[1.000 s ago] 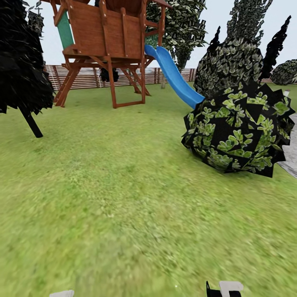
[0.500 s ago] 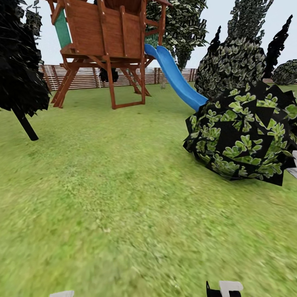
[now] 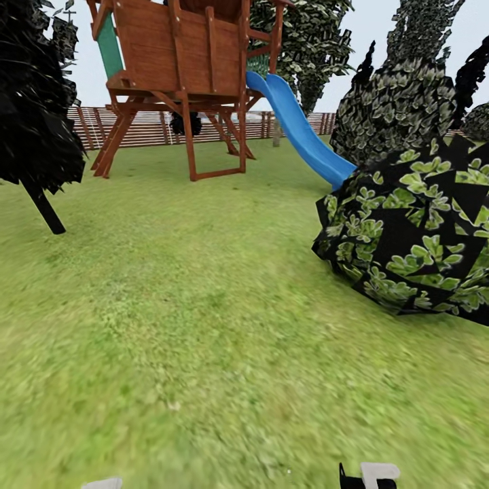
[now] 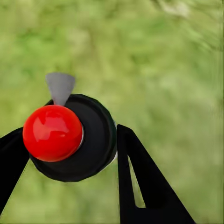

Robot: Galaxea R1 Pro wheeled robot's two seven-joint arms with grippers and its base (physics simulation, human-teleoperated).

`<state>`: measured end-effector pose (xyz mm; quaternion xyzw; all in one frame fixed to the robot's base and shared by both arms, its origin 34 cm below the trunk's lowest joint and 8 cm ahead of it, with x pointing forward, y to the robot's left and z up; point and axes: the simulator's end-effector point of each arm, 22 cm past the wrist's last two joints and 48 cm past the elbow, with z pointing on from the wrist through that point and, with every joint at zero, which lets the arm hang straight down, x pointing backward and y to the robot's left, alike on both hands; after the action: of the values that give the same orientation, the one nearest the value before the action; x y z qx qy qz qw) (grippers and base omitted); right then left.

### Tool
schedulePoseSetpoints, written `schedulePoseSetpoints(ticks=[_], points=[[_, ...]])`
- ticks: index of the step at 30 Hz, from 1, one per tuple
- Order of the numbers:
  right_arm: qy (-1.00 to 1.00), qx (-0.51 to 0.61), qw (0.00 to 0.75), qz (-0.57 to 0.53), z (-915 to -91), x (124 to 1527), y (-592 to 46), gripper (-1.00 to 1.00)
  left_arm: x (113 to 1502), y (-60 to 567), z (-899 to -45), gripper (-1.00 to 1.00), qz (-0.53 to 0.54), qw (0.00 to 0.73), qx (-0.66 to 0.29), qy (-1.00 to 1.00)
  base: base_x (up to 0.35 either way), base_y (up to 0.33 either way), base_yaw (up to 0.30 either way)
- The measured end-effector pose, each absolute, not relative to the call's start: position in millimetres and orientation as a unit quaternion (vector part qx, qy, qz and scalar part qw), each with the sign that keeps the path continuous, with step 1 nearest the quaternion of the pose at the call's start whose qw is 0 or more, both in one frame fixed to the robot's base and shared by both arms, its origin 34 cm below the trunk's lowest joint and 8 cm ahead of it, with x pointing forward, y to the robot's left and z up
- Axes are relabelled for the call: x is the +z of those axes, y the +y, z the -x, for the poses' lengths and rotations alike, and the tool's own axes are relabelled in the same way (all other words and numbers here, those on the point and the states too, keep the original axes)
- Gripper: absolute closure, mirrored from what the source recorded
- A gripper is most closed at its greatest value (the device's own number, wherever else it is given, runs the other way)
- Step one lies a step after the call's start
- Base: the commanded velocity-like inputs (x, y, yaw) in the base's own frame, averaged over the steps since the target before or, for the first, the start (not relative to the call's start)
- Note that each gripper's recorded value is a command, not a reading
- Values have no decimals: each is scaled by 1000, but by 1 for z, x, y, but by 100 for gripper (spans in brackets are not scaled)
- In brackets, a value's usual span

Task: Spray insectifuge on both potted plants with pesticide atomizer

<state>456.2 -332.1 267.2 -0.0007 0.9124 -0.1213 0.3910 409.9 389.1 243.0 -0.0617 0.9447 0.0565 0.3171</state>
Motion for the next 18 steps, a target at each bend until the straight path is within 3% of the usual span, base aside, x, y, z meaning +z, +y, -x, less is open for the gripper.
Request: schedulePoseSetpoints(ticks=[18], points=[[912, -121, 391, 2, -457, 267, -332, -100, 243, 390, -410, 100, 62, 317, 57, 945, 340, 0, 0]])
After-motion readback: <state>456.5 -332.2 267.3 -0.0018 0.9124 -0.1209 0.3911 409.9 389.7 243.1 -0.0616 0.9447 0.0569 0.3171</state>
